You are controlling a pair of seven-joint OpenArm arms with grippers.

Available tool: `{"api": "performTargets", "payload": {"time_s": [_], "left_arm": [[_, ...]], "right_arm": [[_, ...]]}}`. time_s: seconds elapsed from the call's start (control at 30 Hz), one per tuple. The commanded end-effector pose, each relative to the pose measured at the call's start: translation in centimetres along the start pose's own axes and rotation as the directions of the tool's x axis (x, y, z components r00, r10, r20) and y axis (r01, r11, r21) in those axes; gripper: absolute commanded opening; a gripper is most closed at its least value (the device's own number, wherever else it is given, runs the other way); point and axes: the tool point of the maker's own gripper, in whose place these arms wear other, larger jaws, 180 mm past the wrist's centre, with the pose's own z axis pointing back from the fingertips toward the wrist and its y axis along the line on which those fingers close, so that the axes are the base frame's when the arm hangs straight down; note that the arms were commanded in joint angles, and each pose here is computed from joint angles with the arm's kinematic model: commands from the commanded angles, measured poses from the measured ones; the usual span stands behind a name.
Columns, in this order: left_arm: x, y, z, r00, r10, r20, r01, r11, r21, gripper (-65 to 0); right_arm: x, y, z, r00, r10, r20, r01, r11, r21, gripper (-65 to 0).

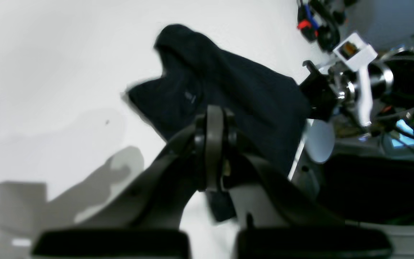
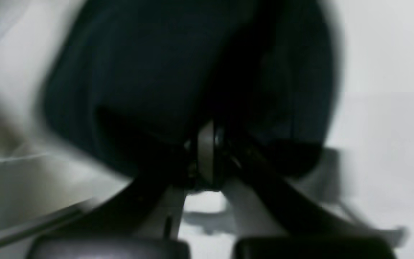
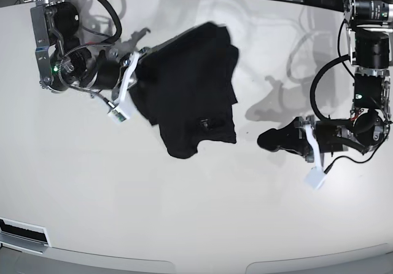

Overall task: Layout the t-shirt on the table in an organized manner, then fold the t-shirt properly
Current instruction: 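Open both grippers and withdraw them from the folded shirt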

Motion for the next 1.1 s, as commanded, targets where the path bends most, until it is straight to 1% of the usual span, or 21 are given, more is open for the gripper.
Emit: {"api": "performTargets", "payload": {"time_s": [0.0, 0.07, 0.13, 0.23, 0.3, 0.4, 0.43, 0.47, 0.57, 0.63, 0.73, 0.83, 0.93, 1.07], "left_arm": [[1.4, -0.1, 1.0, 0.999, -0.030, 0.035, 0.029, 1.000, 0.004, -65.0], [0.7, 0.3, 1.7, 1.000, -0.016, 0.024, 0.016, 1.000, 0.013, -65.0], [0.1, 0.7, 2.5, 1.000, -0.003, 0.019, 0.003, 1.000, 0.023, -65.0], [-0.1, 1.0, 3.5, 1.000, 0.004, 0.019, -0.004, 0.999, 0.033, -65.0], [0.0, 0.9, 4.0, 1.000, 0.006, 0.023, -0.007, 1.000, 0.027, -65.0], [0.5, 0.2, 4.6, 0.999, 0.018, 0.043, -0.018, 1.000, -0.017, -65.0], [0.2, 0.1, 4.8, 1.000, 0.019, 0.022, -0.019, 1.000, -0.022, -65.0], [-0.5, 0.1, 4.8, 1.000, 0.019, -0.012, -0.020, 1.000, -0.020, -65.0], [-1.4, -0.4, 4.6, 0.999, 0.014, -0.031, -0.015, 0.999, -0.028, -65.0], [-2.4, -1.2, 4.3, 0.999, 0.001, -0.049, -0.003, 0.999, -0.042, -65.0], [-4.5, -3.4, 3.9, 0.995, -0.041, -0.088, 0.035, 0.997, -0.071, -65.0], [-6.9, -6.4, 3.7, 0.987, -0.099, -0.126, 0.085, 0.990, -0.113, -65.0], [-8.9, -9.4, 3.9, 0.978, -0.148, -0.145, 0.126, 0.981, -0.149, -65.0], [-10.4, -12.3, 5.4, 0.971, -0.193, -0.142, 0.172, 0.974, -0.148, -65.0]], "right_arm": [[0.8, 0.5, 0.5, 1.000, 0.008, 0.022, -0.009, 0.999, 0.032, -65.0], [0.0, 2.0, 0.5, 1.000, -0.017, 0.000, 0.017, 0.996, 0.092, -65.0], [-0.7, 3.3, 0.6, 1.000, -0.031, 0.002, 0.030, 0.992, 0.125, -65.0], [-1.3, 4.3, 0.9, 1.000, -0.021, -0.002, 0.021, 0.992, 0.128, -65.0], [-0.6, 4.3, 1.4, 1.000, -0.003, 0.019, 0.001, 0.994, 0.113, -65.0], [1.9, 4.0, 3.2, 0.994, 0.037, 0.107, -0.045, 0.996, 0.073, -65.0], [3.0, 4.1, 4.2, 0.987, 0.052, 0.149, -0.062, 0.996, 0.061, -65.0], [4.0, 4.1, 5.2, 0.980, 0.064, 0.191, -0.075, 0.996, 0.048, -65.0], [6.2, 4.8, 8.1, 0.948, 0.071, 0.309, -0.088, 0.995, 0.043, -65.0], [6.2, 5.2, 9.3, 0.937, 0.041, 0.346, -0.068, 0.995, 0.067, -65.0], [4.6, 5.3, 10.1, 0.946, -0.016, 0.323, -0.017, 0.995, 0.101, -65.0], [3.1, 6.7, 11.2, 0.943, -0.092, 0.320, 0.029, 0.980, 0.196, -65.0], [1.5, 6.1, 12.1, 0.937, -0.146, 0.319, 0.094, 0.980, 0.173, -65.0], [-1.2, 5.2, 13.6, 0.930, -0.208, 0.304, 0.183, 0.977, 0.109, -65.0]]}}
